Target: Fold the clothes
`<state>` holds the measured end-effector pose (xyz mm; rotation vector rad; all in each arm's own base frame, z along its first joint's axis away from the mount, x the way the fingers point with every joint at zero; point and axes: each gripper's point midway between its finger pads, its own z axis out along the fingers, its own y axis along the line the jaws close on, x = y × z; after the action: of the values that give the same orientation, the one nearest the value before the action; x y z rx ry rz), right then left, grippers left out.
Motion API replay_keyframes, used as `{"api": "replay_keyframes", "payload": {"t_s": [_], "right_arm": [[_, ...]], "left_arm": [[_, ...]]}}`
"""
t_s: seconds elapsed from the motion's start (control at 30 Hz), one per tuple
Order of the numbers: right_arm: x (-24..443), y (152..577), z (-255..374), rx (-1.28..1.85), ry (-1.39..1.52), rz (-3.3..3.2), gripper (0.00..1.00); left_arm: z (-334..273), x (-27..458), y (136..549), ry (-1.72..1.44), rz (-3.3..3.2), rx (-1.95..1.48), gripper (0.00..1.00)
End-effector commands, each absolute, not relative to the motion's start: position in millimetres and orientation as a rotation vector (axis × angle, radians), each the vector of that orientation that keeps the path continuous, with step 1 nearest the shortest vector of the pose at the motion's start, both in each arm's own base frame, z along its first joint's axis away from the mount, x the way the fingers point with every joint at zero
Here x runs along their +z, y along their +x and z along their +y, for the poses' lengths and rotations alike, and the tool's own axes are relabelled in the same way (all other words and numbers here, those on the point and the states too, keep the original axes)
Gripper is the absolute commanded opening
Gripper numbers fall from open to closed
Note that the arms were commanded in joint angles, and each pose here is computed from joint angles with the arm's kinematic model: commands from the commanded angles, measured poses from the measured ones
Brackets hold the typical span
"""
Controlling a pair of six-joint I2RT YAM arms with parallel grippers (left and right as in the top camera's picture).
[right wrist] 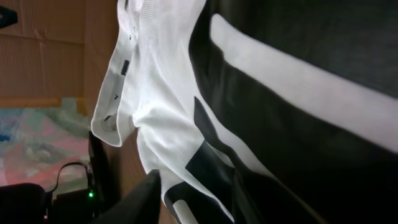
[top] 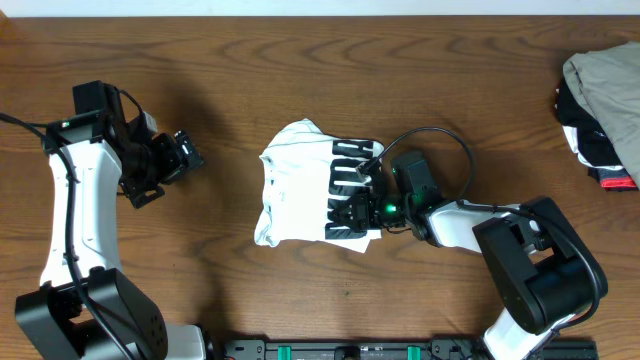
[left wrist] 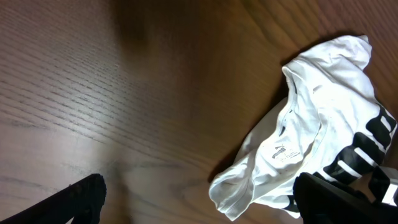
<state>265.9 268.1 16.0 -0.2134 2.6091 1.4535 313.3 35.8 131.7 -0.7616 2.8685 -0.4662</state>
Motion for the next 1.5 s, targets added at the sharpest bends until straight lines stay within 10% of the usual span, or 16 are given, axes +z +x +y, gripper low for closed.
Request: {"api": "replay_keyframes", "payload": {"t_s": [0.0, 0.43, 0.97, 1.47], "right_arm": [[22.7, 269.9, 258.0, 1.452, -0.159, 2.603, 0.30], [108.0, 279.2, 222.9, 1.430, -0.056, 2.468, 0.05], [141.3, 257.7, 216.5, 1.388, -0.160, 2.416, 0.26], [112.8, 258.1, 200.1, 1.195, -0.053, 2.539, 0.35]], "left_arm": [[35.8, 135.7, 315.9, -0.767, 2.856, -0.478, 0.98], [36.2, 135.9, 317.4, -0.764, 2.850, -0.477, 0.98], [34.0, 147.4, 350.7, -1.033, 2.643, -0.610, 0.98], [-1.5, 186.9, 262.2, -0.659, 2.825, -0.637, 0.98]]}}
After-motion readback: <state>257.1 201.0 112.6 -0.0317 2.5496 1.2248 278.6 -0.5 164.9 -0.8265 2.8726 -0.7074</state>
